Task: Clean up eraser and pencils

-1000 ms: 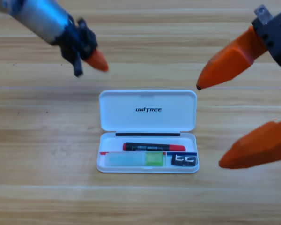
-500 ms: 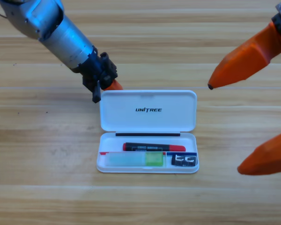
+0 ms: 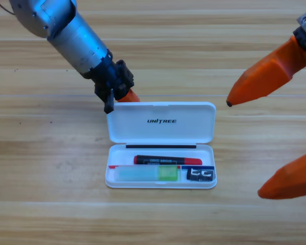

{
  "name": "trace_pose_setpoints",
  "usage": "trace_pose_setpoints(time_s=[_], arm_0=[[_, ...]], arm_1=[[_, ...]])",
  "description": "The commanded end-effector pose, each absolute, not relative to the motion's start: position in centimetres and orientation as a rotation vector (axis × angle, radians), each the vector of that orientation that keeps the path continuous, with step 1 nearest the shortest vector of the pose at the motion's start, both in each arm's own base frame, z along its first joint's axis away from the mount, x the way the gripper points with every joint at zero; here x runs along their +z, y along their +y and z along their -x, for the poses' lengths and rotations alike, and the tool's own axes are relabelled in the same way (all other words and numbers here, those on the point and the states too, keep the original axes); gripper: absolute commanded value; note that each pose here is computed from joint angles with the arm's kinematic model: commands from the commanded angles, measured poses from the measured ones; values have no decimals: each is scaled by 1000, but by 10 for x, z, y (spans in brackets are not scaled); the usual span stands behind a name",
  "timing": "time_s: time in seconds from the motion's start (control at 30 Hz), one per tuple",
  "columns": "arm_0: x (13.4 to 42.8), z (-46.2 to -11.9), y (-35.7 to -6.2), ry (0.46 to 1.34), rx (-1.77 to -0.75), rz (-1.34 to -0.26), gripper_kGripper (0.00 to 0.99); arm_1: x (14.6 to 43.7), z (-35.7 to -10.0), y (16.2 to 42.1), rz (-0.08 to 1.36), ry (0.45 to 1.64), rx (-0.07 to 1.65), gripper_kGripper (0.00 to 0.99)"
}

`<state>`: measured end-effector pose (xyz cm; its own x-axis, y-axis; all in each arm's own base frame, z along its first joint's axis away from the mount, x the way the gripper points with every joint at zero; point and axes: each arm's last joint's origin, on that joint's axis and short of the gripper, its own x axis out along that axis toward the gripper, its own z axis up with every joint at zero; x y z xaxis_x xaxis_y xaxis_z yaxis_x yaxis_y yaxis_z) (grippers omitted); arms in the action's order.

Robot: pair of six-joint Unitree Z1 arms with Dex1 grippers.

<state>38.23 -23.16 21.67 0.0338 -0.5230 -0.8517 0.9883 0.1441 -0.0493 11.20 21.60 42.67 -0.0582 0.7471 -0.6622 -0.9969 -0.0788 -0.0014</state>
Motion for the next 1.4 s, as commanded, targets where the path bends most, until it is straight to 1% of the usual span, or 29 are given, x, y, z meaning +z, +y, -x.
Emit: trace_pose_setpoints(time_s=[0.03, 0.33, 0.5, 0.97, 1.4], arm_0=[[191, -373, -245, 946, -1381, -689, 0], [201, -355, -252, 972, -1443, -691, 0], [201, -345, -256, 981, -1477, -686, 0], [191, -331, -262, 1020, -1503, -707, 0], [172, -320, -264, 1055, -1508, -740, 0]], arm_1=[[413, -110, 227, 598, 582, 1602, 988], [411, -112, 230, 599, 593, 1602, 988], [412, -113, 231, 598, 591, 1602, 988], [411, -114, 232, 600, 594, 1600, 988], [412, -114, 233, 596, 595, 1599, 988]])
